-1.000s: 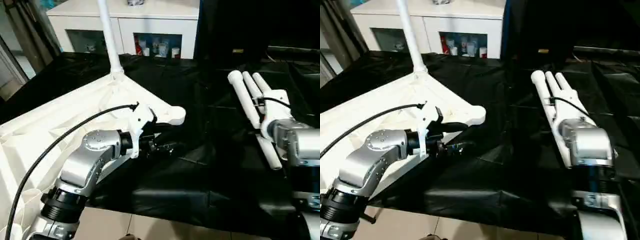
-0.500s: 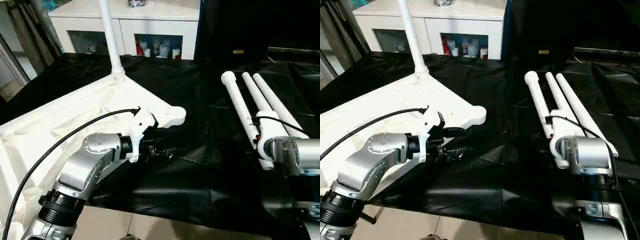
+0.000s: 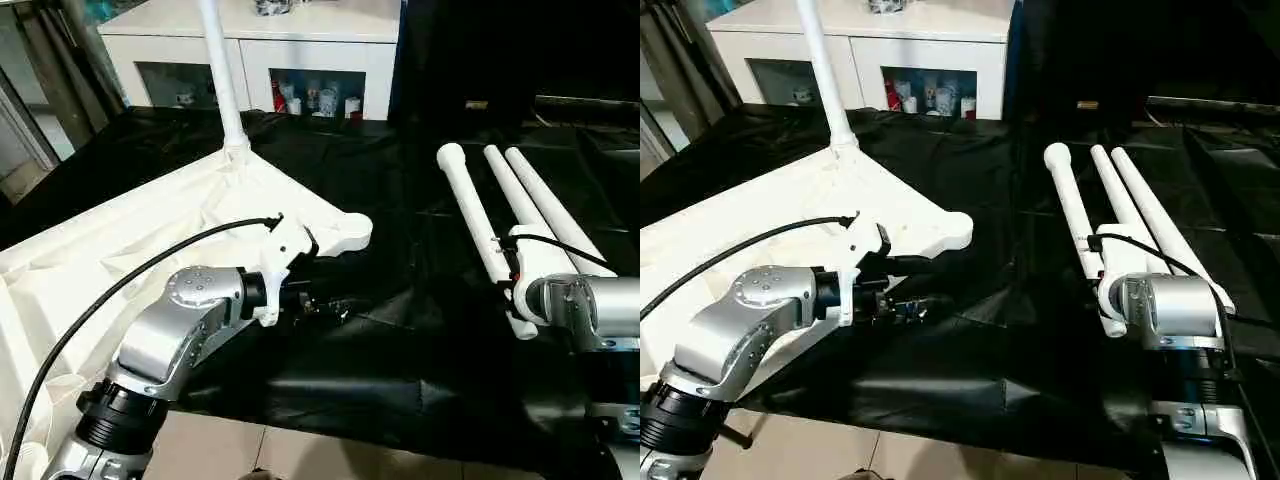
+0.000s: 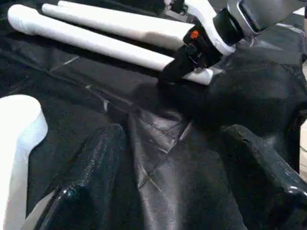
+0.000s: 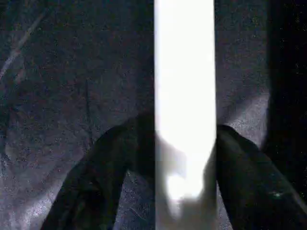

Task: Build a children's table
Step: Insert table leg to table base

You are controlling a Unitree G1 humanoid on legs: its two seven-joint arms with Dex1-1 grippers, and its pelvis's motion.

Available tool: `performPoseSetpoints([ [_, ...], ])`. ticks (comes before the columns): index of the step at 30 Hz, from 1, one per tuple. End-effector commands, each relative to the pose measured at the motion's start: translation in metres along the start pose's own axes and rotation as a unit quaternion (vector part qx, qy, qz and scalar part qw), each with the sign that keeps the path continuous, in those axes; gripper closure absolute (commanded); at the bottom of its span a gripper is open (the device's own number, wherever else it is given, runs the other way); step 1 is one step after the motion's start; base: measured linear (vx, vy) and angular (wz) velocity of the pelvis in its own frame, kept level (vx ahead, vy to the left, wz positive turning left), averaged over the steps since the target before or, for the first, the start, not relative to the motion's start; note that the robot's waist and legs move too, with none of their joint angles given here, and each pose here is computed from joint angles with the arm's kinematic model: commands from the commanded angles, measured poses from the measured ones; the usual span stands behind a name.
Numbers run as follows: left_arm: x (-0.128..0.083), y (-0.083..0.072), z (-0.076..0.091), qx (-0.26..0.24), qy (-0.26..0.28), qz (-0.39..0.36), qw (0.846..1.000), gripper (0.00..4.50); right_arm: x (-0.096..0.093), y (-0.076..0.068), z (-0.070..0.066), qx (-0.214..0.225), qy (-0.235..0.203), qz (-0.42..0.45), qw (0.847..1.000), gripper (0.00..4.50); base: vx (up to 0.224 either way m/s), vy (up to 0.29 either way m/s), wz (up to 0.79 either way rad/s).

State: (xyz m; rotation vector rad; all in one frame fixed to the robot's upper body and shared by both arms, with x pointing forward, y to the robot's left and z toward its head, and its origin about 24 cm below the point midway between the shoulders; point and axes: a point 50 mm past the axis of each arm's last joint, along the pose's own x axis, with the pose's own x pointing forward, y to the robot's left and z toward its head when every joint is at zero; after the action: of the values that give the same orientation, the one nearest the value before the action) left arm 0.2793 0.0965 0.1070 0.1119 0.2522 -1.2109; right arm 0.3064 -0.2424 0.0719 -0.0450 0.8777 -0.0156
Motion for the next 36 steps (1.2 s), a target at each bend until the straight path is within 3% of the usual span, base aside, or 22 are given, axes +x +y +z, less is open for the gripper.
performPoseSetpoints([
  [1, -0.001, 0.000, 0.003, 0.012, 0.002, 0.001, 1.000, 0.95, 0.005, 0.001, -0.010, 0.002, 0.025, 0.010, 1.000, 2.03, 0.000, 0.000, 0.00],
  [5, -0.001, 0.002, 0.004, 0.016, -0.002, 0.007, 1.000, 0.95, 0.008, 0.002, -0.016, 0.004, 0.033, 0.015, 0.999, 2.40, 0.000, 0.000, 0.00],
  [10, 0.000, 0.011, 0.008, -0.012, -0.024, 0.051, 0.998, 0.95, 0.011, 0.002, -0.017, 0.022, 0.025, 0.016, 0.999, 2.73, 0.000, 0.000, 0.00],
  [12, 0.001, 0.019, 0.010, -0.039, -0.035, 0.087, 0.995, 0.95, 0.011, 0.000, -0.015, 0.027, 0.012, 0.011, 0.999, 2.81, 0.000, 0.000, 0.00],
  [13, 0.001, 0.021, 0.011, -0.047, -0.039, 0.092, 0.994, 0.67, 0.010, 0.000, -0.013, 0.029, 0.006, 0.011, 0.999, 2.91, 0.000, 0.000, 0.00],
  [18, 0.004, 0.026, 0.024, -0.116, -0.097, 0.107, 0.983, 0.33, 0.007, 0.003, 0.004, 0.041, -0.056, 0.021, 0.997, 3.16, 0.000, 0.000, 0.00],
  [19, 0.006, 0.030, 0.032, -0.146, -0.128, 0.117, 0.974, 0.22, 0.006, 0.009, 0.015, 0.047, -0.104, 0.033, 0.993, 3.17, 0.000, 0.000, 0.00],
  [20, 0.006, 0.032, 0.034, -0.151, -0.134, 0.121, 0.972, 0.22, 0.005, 0.011, 0.017, 0.049, -0.115, 0.036, 0.991, 3.17, 0.000, 0.000, 0.00],
  [26, 0.006, 0.032, 0.034, -0.151, -0.134, 0.121, 0.972, 0.22, 0.005, 0.011, 0.017, 0.049, -0.115, 0.036, 0.991, 3.17, 0.000, 0.000, 0.00],
  [27, 0.007, 0.035, 0.037, -0.172, -0.146, 0.128, 0.966, 0.19, 0.004, 0.017, 0.024, 0.060, -0.143, 0.046, 0.987, 3.18, 0.000, 0.000, 0.00],
  [28, 0.009, 0.038, 0.042, -0.189, -0.154, 0.124, 0.962, 0.09, 0.000, 0.033, 0.036, 0.072, -0.198, 0.083, 0.974, 3.18, 0.000, 0.000, 0.00],
  [30, 0.016, 0.043, 0.049, -0.221, -0.166, 0.112, 0.955, 0.00, -0.014, 0.063, 0.058, 0.095, -0.304, 0.157, 0.935, 3.19, 0.000, 0.000, 0.00],
  [31, 0.018, 0.043, 0.052, -0.232, -0.173, 0.108, 0.951, 0.00, -0.021, 0.072, 0.065, 0.096, -0.335, 0.182, 0.919, 3.19, 0.000, 0.000, 0.00],
  [35, 0.027, 0.049, 0.059, -0.291, -0.210, 0.111, 0.927, 0.00, -0.041, 0.103, 0.073, 0.069, -0.380, 0.278, 0.880, 3.19, 0.000, 0.000, 0.00],
  [36, 0.027, 0.050, 0.060, -0.292, -0.210, 0.114, 0.926, 0.00, -0.042, 0.104, 0.074, 0.066, -0.381, 0.283, 0.878, 3.19, 0.000, 0.000, 0.00],
])
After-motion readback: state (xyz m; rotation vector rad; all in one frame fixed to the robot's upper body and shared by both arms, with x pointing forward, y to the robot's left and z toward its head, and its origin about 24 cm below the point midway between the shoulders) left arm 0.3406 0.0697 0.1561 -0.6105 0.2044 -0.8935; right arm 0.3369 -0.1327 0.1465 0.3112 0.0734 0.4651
